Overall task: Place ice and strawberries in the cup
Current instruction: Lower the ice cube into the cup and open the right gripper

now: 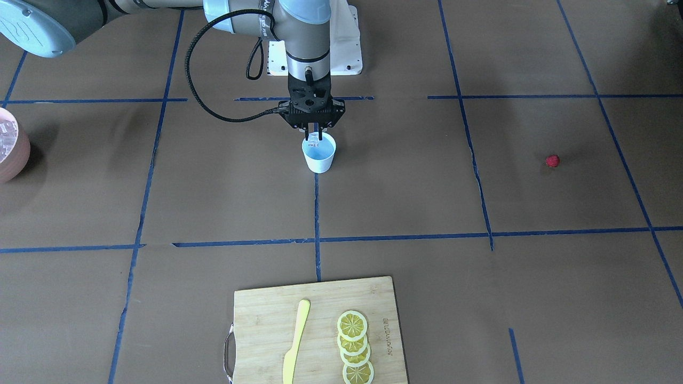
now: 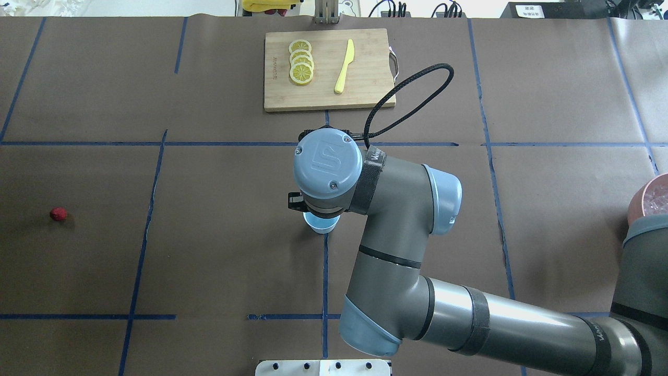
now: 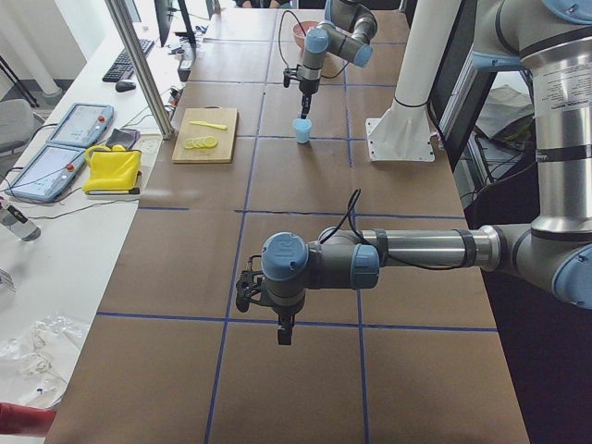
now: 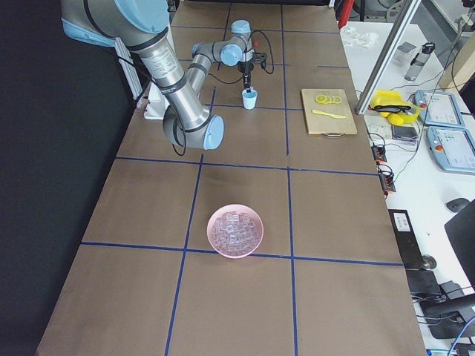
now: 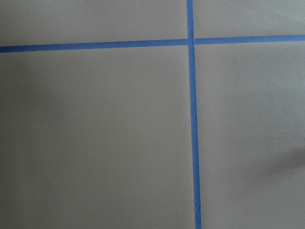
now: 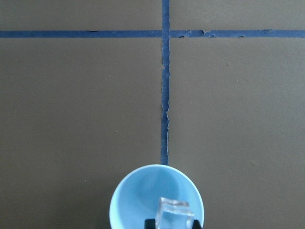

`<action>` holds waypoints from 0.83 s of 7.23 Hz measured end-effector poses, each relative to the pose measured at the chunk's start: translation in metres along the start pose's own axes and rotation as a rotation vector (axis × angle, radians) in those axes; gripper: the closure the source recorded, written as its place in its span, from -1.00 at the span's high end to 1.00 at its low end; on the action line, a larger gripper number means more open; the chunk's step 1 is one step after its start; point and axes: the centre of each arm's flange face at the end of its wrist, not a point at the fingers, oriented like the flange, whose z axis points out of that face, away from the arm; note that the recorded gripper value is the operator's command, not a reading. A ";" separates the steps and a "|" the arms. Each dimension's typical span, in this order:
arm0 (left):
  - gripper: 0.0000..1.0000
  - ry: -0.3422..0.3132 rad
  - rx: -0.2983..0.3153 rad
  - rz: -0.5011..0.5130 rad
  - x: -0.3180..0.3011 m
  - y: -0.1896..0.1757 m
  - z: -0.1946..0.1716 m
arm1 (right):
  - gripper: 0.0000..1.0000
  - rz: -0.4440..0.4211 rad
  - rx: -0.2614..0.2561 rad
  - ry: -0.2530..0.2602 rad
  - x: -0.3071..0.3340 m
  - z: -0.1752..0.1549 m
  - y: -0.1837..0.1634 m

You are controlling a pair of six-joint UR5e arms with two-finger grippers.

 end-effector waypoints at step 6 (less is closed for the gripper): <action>1.00 0.000 -0.002 0.003 0.001 0.000 0.001 | 0.99 -0.007 0.001 0.005 -0.001 0.002 0.001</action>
